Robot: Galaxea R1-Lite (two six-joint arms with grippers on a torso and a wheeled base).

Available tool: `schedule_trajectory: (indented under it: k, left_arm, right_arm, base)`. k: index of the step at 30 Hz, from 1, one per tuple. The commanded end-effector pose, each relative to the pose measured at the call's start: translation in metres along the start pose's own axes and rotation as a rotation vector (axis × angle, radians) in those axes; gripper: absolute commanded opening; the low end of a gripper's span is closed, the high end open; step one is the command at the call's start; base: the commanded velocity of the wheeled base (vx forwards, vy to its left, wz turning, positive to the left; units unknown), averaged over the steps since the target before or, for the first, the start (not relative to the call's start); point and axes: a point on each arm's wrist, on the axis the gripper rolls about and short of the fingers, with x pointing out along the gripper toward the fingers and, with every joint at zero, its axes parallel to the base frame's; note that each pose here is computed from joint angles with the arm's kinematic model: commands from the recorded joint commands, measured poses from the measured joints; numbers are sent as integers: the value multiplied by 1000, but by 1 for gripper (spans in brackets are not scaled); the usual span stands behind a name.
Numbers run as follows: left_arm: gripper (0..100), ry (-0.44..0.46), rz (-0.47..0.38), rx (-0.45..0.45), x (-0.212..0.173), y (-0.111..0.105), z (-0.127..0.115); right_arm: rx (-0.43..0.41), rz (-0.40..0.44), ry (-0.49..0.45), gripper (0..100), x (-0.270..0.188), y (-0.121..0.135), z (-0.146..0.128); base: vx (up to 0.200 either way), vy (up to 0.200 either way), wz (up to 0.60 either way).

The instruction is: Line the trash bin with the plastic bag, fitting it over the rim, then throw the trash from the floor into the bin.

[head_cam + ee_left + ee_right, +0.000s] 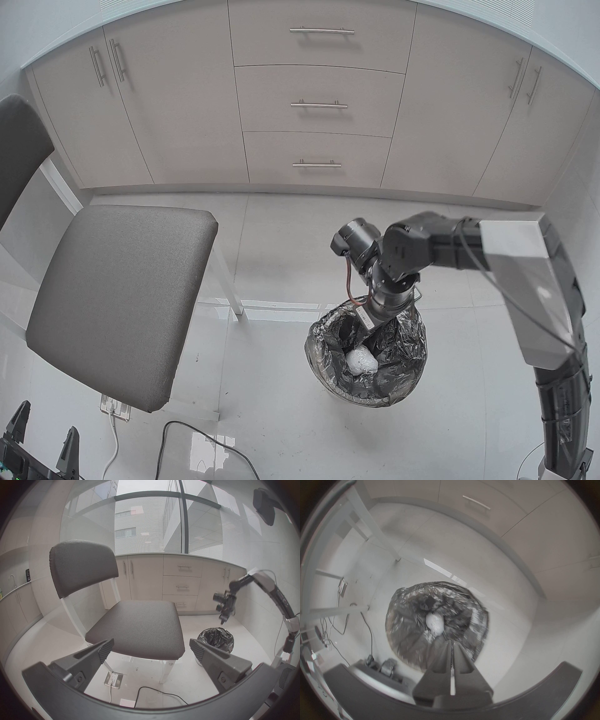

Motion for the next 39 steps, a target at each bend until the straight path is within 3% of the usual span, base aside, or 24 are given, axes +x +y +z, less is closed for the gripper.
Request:
schedule_trajectory:
  k: [1, 3, 4, 5, 8, 10, 14, 17, 20, 22, 23, 24, 25, 27, 29, 30, 34, 37, 39]
  left_arm:
    - [100, -2, 0, 0, 0, 0, -4]
    - [100, -3, 0, 0, 0, 0, -4]
    - [100, -3, 0, 0, 0, 0, -4]
    - [100, -3, 0, 0, 0, 0, -4]
    - [100, -3, 0, 0, 0, 0, -4]
    - [100, -3, 0, 0, 0, 0, -4]
    - [100, -3, 0, 0, 0, 0, -4]
    - [100, -3, 0, 0, 0, 0, -4]
    - [100, -3, 0, 0, 0, 0, -4]
    - [100, -3, 0, 0, 0, 0, -4]
    - [100, -2, 0, 0, 0, 0, -4]
    - [100, -3, 0, 0, 0, 0, -4]
    - [100, -3, 0, 0, 0, 0, -4]
    - [100, -3, 0, 0, 0, 0, -4]
    - [100, -3, 0, 0, 0, 0, -4]
    - [100, -2, 0, 0, 0, 0, -4]
    - [100, -3, 0, 0, 0, 0, -4]
    - [100, -2, 0, 0, 0, 0, -4]
    - [100, -3, 0, 0, 0, 0, -4]
  right_arm:
    - [-30, -111, -134, 0, -163, -47, -27]
    - [-62, -209, -180, 0, -228, -69, -61]
    - [-62, -209, -180, 0, -228, -69, -61]
    - [-72, -292, -240, 0, -273, -93, -93]
    - [-78, -409, -310, 0, -319, -127, -137]
    - [-32, -442, -311, 0, -334, -153, -161]
    - [135, -544, -171, 0, -348, -207, -212]
    - [236, -551, -217, 0, -369, -222, -251]
    - [317, -611, -196, 0, -393, -228, -299]
    - [329, -598, -214, 0, -403, -224, -318]
    - [345, -554, -314, 0, -423, -209, -361]
    - [345, -554, -321, 0, -424, -208, -364]
    - [372, -568, -405, 0, -439, -187, -401]
    - [448, -630, -506, 0, -452, -156, -444]
    - [469, -650, -542, 0, -454, -146, -458]
    - [507, -692, -655, 0, -458, -119, -493]
    - [570, -788, -924, 0, -458, -69, -555]
    - [592, -826, -1019, 0, -452, -50, -581]
    - [588, -841, -1165, 0, -439, -30, -617]
  base:
    - [0, 0, 0]
    - [0, 0, 0]
    - [0, 0, 0]
    - [0, 0, 0]
    - [0, 0, 0]
    - [0, 0, 0]
    - [0, 0, 0]
    - [0, 0, 0]
    - [0, 0, 0]
    - [0, 0, 0]
    - [0, 0, 0]
    - [0, 0, 0]
    - [0, 0, 0]
    - [0, 0, 0]
    - [0, 0, 0]
    - [0, 0, 0]
    - [0, 0, 0]
    - [0, 0, 0]
    - [0, 0, 0]
